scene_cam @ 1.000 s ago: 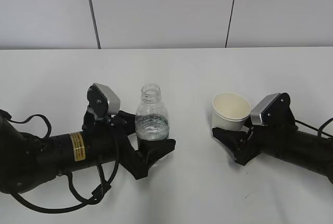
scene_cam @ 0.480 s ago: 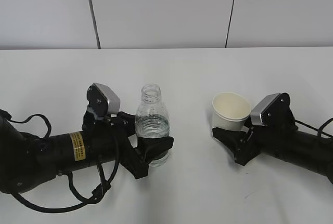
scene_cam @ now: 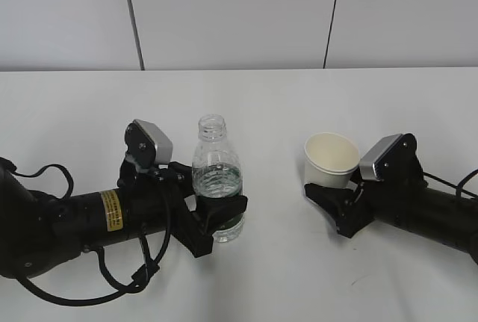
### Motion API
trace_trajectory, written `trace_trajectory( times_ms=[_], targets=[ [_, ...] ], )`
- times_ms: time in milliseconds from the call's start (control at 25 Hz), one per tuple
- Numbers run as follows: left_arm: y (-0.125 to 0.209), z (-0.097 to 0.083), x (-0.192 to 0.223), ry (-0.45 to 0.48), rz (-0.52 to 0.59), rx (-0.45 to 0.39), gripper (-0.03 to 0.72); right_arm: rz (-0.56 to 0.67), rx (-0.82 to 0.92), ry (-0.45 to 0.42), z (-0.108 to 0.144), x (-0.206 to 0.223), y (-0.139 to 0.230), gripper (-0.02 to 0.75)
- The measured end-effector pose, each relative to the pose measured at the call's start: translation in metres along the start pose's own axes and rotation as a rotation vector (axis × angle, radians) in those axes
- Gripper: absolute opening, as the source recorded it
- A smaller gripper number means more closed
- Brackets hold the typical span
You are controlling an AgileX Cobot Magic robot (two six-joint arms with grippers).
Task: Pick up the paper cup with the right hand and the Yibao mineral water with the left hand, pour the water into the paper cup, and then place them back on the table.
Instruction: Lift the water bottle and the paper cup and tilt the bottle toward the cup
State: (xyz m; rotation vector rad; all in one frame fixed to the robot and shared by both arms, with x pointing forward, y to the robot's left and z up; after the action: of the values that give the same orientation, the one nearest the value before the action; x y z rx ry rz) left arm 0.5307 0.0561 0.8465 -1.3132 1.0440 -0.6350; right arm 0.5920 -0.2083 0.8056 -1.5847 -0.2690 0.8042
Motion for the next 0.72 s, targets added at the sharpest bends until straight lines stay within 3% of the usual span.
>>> trace_trajectory(
  times_ms=[720],
  targets=[
    [-0.001, 0.0027, -0.0006, -0.019, 0.01, 0.012, 0.406, 0.001, -0.005, -0.012, 0.0018, 0.0, 0.0002, 0.548]
  ],
)
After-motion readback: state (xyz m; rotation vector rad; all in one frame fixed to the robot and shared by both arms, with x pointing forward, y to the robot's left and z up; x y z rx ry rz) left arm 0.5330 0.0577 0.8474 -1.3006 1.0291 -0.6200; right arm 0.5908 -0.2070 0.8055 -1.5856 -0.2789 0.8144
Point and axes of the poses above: a point on each arm's last joint axis where the gripper is mounted, x pointing out along that axis toward the gripper, z along the wrist's bending axis when the last joint is at zero, y = z × x, the point moved 6 cm from there along x, pointing out along that axis toward the gripper, and after that the axes turned 6 degrees about x, right-handed, at the moved point
